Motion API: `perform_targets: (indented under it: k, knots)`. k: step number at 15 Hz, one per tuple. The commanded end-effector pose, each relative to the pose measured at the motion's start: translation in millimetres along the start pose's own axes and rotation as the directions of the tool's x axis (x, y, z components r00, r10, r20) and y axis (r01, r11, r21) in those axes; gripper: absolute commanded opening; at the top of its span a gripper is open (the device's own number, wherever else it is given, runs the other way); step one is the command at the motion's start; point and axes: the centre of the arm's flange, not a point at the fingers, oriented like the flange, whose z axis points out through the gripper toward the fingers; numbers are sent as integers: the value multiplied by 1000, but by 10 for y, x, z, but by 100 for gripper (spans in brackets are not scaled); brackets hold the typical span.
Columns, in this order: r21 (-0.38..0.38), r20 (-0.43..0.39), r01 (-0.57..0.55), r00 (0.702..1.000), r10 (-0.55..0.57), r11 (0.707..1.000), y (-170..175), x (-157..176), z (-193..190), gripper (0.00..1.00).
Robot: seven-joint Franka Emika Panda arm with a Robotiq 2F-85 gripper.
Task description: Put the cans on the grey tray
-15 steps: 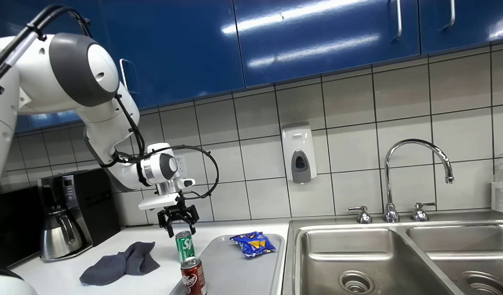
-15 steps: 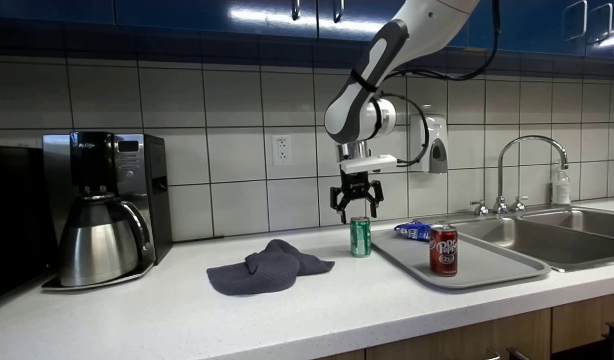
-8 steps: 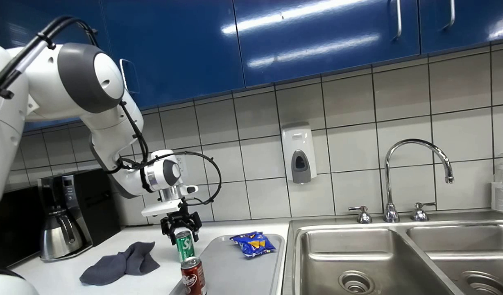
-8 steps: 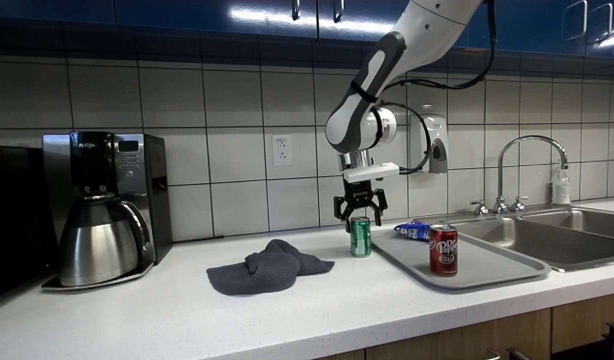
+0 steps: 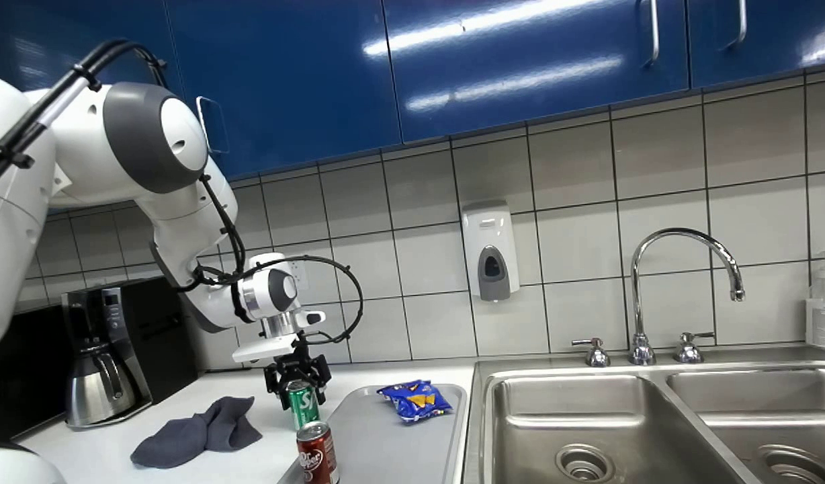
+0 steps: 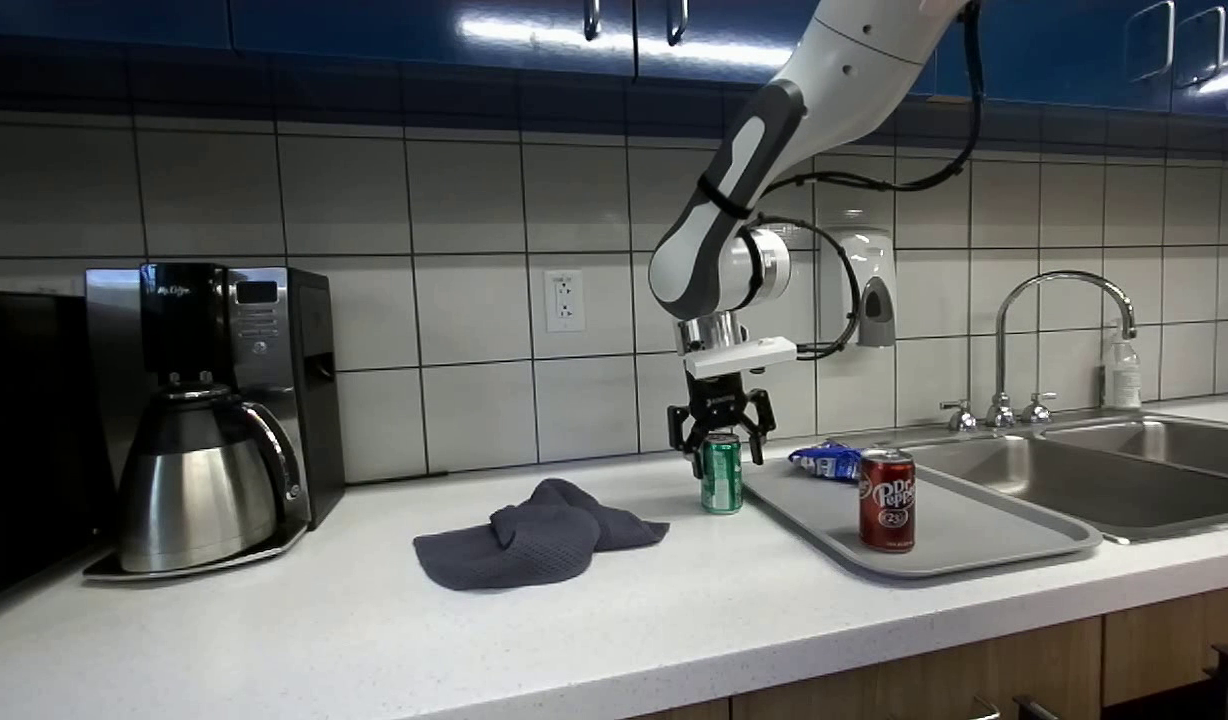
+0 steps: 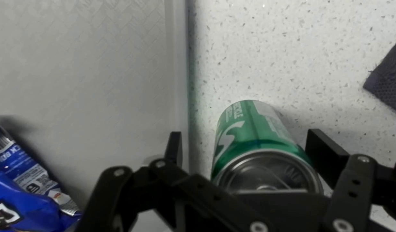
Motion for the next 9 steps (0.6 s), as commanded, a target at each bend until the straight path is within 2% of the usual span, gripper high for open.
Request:
perform_targets:
  k: [1, 4, 5, 9]
  knots:
    - [-24, 7, -18, 1000, 19, 1000, -12, 64, -42, 68]
    - [-21, 2, -18, 1000, 18, 1000, -6, 68, -80, 42]
    - [-11, 8, -14, 1000, 14, 1000, -8, 57, -107, 40]
    - [28, -22, -6, 1000, 7, 1000, -11, -75, -474, 40]
